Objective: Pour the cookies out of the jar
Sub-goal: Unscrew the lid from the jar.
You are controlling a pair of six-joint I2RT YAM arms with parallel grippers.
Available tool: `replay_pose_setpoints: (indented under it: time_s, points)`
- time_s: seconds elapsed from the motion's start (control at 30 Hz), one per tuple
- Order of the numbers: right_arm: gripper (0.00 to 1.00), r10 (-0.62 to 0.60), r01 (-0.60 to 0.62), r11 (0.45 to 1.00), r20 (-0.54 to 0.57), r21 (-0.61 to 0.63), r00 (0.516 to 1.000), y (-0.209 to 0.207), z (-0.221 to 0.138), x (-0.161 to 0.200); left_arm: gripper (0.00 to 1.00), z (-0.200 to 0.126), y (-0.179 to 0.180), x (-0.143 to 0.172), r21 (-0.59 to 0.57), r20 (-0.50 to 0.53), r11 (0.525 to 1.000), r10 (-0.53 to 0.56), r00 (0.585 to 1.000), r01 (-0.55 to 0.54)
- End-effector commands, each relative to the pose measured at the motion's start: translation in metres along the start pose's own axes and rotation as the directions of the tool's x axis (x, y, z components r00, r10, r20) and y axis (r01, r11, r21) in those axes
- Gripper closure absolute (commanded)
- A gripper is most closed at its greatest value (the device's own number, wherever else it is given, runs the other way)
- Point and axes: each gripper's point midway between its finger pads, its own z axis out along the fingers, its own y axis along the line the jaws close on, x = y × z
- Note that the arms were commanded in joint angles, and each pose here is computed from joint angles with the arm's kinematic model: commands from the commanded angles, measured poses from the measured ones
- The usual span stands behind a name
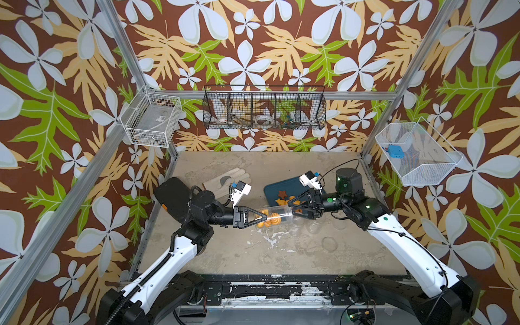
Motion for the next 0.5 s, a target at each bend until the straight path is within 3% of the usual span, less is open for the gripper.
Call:
replay_pose_setpoints:
  time_s: [0.0, 0.47]
  points:
    - [0.04, -0.007, 0.006, 0.999, -0.027, -0.032, 1.000, 0.005, 0.001, 0.005, 0.49, -0.002, -0.013, -0.001, 0.038, -0.002, 0.998, 0.050, 0.999, -0.050]
    - [0.16, -0.012, 0.005, 0.997, -0.093, -0.077, 0.996, 0.017, 0.010, 0.021, 0.50, -0.005, -0.010, 0.000, 0.027, 0.007, 0.999, 0.045, 0.999, -0.045]
